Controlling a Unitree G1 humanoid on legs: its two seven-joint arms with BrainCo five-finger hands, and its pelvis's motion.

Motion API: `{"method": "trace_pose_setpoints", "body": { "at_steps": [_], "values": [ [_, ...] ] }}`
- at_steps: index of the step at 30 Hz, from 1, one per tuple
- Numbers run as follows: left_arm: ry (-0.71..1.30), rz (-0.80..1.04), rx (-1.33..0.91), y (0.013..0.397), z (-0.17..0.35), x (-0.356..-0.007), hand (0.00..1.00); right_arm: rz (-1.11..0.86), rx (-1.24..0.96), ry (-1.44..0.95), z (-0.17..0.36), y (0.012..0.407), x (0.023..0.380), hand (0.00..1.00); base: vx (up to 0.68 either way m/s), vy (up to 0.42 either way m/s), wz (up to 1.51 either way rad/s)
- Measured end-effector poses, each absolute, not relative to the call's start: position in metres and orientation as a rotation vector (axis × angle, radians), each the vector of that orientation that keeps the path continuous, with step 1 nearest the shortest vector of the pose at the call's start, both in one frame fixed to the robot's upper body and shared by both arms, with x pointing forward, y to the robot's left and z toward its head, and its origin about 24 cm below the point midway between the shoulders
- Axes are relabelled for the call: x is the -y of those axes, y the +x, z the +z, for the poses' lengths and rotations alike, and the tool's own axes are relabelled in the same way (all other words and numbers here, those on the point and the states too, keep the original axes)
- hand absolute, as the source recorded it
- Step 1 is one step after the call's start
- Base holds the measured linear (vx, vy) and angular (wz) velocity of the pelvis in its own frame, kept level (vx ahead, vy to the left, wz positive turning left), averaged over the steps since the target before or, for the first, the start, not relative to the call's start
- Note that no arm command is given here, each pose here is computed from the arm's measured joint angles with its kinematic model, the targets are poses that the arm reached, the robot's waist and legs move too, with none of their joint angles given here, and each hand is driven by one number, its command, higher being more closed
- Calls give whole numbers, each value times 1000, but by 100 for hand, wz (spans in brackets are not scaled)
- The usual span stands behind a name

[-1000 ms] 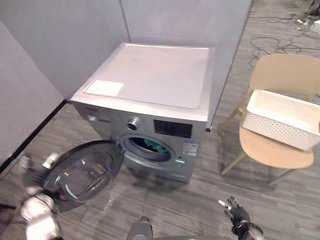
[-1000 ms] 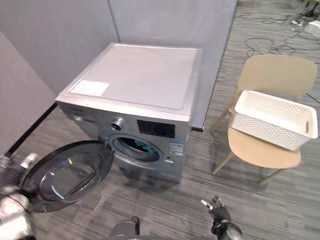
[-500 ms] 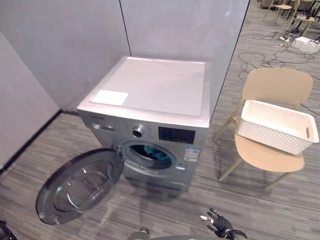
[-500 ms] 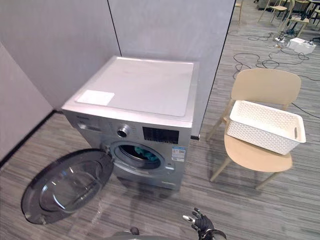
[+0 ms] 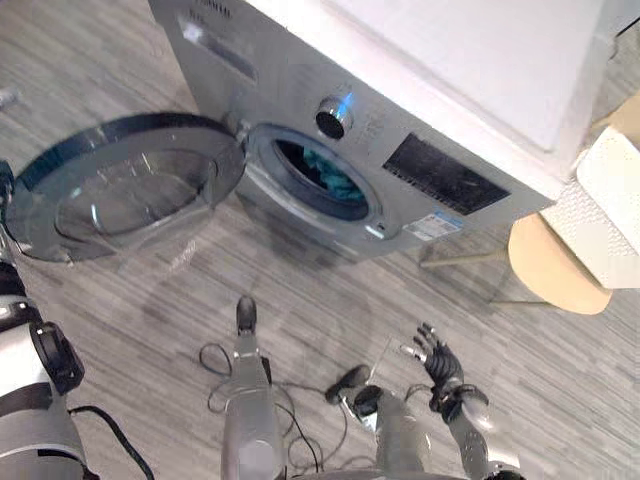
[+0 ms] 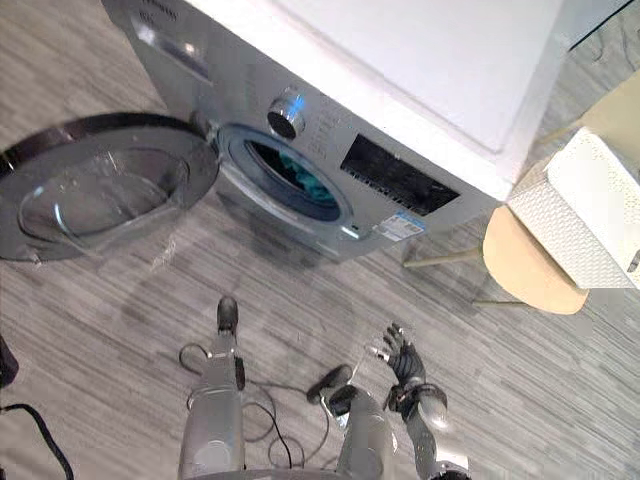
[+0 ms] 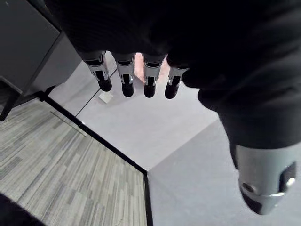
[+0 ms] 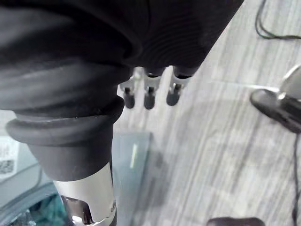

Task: Pick up the laundry basket with both hands and put the clothes into the washing machine.

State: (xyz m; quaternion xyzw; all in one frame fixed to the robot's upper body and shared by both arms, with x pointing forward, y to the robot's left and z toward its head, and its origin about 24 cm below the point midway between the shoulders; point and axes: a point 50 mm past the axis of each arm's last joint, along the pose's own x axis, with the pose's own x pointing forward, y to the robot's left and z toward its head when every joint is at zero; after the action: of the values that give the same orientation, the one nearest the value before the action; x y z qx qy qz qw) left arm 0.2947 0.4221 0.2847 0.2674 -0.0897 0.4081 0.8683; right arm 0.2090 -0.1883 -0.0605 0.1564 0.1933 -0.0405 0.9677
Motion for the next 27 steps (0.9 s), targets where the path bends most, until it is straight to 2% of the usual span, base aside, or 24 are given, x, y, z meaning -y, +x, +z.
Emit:
{"method": "trace_pose_setpoints", "body": {
  "at_steps": [5, 9, 13, 17, 22, 24, 27],
  "values": [
    [544, 840, 138, 295, 273, -427, 0, -71, -222, 332, -27, 232, 187, 0, -33, -56, -23],
    [440, 885, 189, 277, 270, -443, 0, -107, -178, 342, -20, 237, 194, 0, 33, -46, -19],
    [325, 859, 132, 255, 234, -461, 0, -120, -136, 351, -11, 240, 199, 0, 39, -34, -32],
    [314, 814, 20, 253, 195, -459, 0, -126, -135, 343, -11, 240, 204, 0, 12, 3, -21],
    [309, 677, -170, 268, 127, -430, 0, -115, -168, 294, -13, 239, 208, 0, -33, 77, -5],
    [321, 589, -267, 278, 99, -408, 0, -114, -191, 263, -16, 237, 209, 0, -45, 67, 3],
    [298, 379, -439, 291, 36, -352, 0, -106, -275, 232, -32, 237, 205, 0, -103, 99, -3]
  ]
}}
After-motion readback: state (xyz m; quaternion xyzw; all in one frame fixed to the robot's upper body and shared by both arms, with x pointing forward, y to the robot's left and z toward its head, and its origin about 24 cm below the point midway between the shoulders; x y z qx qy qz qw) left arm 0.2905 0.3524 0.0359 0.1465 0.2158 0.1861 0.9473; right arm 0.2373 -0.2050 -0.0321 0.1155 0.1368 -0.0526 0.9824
